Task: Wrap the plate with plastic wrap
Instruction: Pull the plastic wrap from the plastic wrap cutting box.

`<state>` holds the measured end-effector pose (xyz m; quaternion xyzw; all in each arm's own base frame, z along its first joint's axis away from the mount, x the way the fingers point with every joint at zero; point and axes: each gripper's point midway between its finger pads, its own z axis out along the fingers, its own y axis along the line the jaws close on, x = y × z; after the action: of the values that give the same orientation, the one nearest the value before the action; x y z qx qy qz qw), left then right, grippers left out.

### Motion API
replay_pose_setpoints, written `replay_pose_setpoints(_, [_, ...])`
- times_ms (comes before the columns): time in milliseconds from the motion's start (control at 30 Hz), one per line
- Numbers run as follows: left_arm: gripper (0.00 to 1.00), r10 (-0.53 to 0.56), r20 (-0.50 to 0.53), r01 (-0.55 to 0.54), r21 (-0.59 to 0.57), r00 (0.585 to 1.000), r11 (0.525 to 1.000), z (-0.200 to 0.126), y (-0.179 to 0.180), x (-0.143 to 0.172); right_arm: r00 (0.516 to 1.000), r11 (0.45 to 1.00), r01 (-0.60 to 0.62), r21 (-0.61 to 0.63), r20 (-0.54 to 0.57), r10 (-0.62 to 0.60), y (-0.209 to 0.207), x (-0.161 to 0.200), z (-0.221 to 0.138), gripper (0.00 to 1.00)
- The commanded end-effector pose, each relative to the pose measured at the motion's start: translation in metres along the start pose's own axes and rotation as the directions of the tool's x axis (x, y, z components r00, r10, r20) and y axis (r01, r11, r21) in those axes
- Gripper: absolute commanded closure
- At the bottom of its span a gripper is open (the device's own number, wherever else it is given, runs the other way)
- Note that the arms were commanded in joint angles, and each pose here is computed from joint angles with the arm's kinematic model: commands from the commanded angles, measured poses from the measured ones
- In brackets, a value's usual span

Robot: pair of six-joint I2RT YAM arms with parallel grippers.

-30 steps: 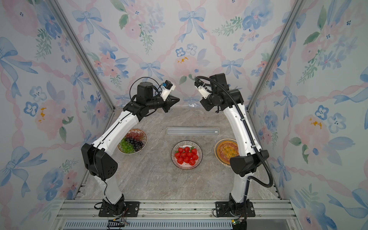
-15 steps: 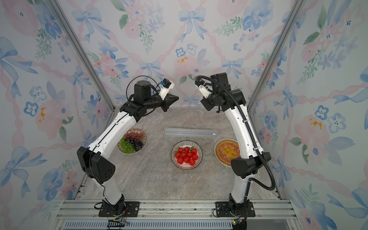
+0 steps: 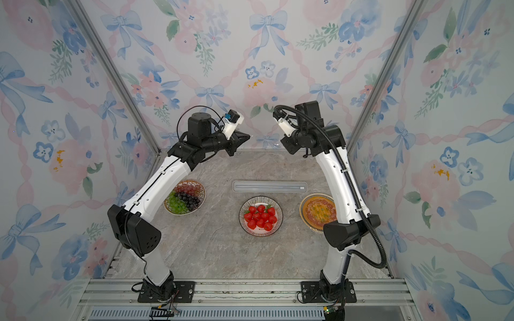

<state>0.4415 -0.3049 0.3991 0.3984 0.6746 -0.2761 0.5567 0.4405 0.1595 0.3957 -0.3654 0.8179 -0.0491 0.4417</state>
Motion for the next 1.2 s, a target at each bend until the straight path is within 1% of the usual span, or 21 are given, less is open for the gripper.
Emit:
replay_pose_setpoints(0, [1.00,0.060,0.099,-0.059,-0.013,0.993,0.998,-0.022,-0.009,-0.043,0.995,0.998,-0.010,0.066,0.104,0.003,-0.012,-0.025,-0.032,1.00])
replay_pose_setpoints(600, [1.00,0.075,0.105,-0.073,-0.026,0.992,0.997,-0.026,-0.010,-0.047,0.993,0.998,-0.006,0.065,0.117,-0.001,-0.010,-0.029,-0.032,1.00])
replay_pose_setpoints(1167, [1.00,0.098,0.124,-0.086,-0.094,0.987,0.992,-0.040,-0.004,-0.062,0.986,0.996,-0.015,0.087,0.168,0.000,-0.014,-0.044,-0.040,1.00])
